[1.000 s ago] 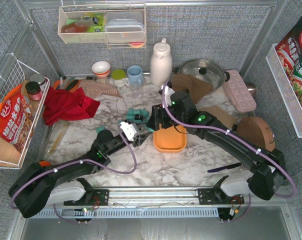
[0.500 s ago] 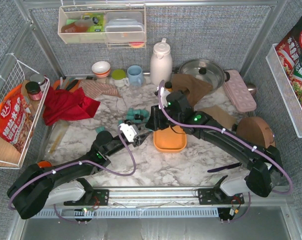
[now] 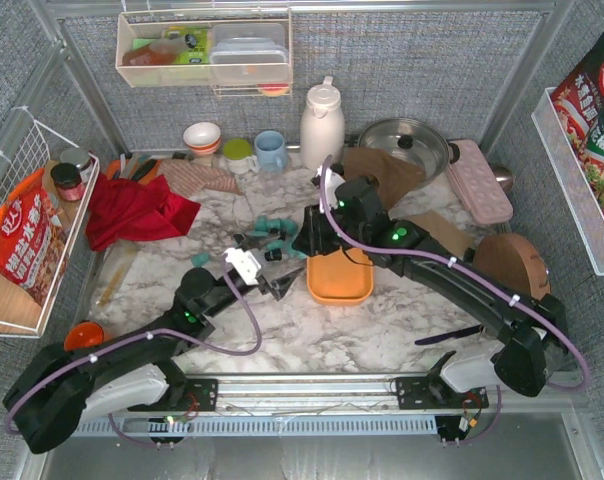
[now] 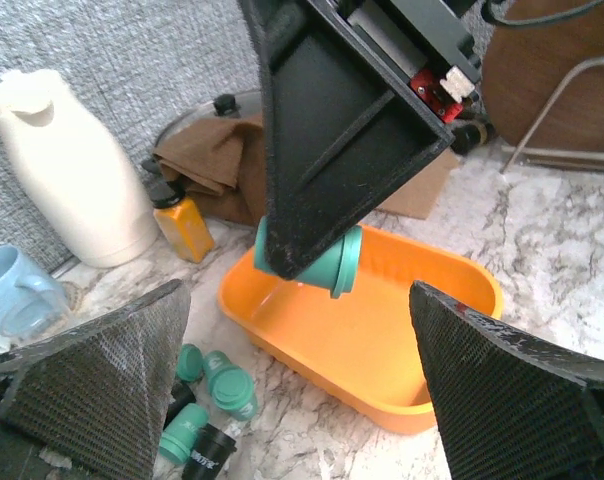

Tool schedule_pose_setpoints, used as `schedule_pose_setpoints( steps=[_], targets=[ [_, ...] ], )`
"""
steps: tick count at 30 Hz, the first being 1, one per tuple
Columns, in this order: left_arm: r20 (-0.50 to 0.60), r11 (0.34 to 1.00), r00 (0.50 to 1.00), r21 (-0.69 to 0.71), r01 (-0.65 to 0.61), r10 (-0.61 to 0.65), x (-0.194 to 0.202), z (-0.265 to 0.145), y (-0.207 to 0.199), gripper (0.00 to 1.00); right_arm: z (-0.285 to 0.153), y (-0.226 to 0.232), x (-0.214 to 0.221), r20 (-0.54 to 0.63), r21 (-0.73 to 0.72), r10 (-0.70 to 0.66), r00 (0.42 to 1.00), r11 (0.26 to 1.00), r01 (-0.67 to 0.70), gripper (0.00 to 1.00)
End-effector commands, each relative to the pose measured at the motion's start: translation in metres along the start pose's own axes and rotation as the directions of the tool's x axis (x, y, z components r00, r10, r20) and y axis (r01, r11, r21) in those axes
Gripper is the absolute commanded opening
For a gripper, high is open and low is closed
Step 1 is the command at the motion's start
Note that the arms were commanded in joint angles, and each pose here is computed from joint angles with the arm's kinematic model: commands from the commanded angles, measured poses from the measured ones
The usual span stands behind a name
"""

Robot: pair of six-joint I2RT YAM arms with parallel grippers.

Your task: Mix the coffee capsules in the storage basket

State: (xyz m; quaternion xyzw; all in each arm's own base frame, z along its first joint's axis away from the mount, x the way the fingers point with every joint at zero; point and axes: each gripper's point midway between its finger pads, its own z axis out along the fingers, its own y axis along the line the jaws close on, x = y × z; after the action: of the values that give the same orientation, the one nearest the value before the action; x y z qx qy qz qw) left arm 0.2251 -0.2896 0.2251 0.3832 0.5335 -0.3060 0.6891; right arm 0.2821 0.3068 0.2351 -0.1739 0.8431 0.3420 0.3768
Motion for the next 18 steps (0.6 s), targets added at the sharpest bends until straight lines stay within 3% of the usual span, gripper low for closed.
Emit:
schedule_pose_setpoints(
  steps=[1, 5, 11, 14, 18],
  targets=[
    [0.030, 0.993, 0.999, -0.108, 0.041, -0.038, -0.016, -0.008, 0.018, 0.99, -0.009, -0.019, -0.010, 0.023, 0.114, -0.074, 0.997, 0.991, 0.071, 0.27],
    [-0.029, 0.954, 0.990, -0.270, 0.128, -0.141, -0.023, -0.024, 0.043, 0.99, -0.020, -0.053, -0.014, 0.033, 0.292, -0.154, 0.987, 0.946, 0.138, 0.27],
    [-0.125, 0.819, 0.959, -0.555, 0.143, -0.252, -0.033, -0.064, 0.087, 0.99, -0.038, -0.094, -0.016, 0.006, 0.489, -0.272, 0.962, 0.840, 0.234, 0.28],
    [-0.161, 0.780, 0.953, -0.617, 0.105, -0.255, -0.042, -0.081, 0.098, 0.99, -0.040, -0.109, -0.013, -0.005, 0.545, -0.311, 0.950, 0.796, 0.263, 0.31],
    [-0.240, 0.798, 0.953, -0.602, 0.003, -0.185, -0.048, -0.092, 0.102, 0.99, -0.033, -0.121, -0.010, 0.008, 0.571, -0.358, 0.934, 0.768, 0.289, 0.31]
  ],
)
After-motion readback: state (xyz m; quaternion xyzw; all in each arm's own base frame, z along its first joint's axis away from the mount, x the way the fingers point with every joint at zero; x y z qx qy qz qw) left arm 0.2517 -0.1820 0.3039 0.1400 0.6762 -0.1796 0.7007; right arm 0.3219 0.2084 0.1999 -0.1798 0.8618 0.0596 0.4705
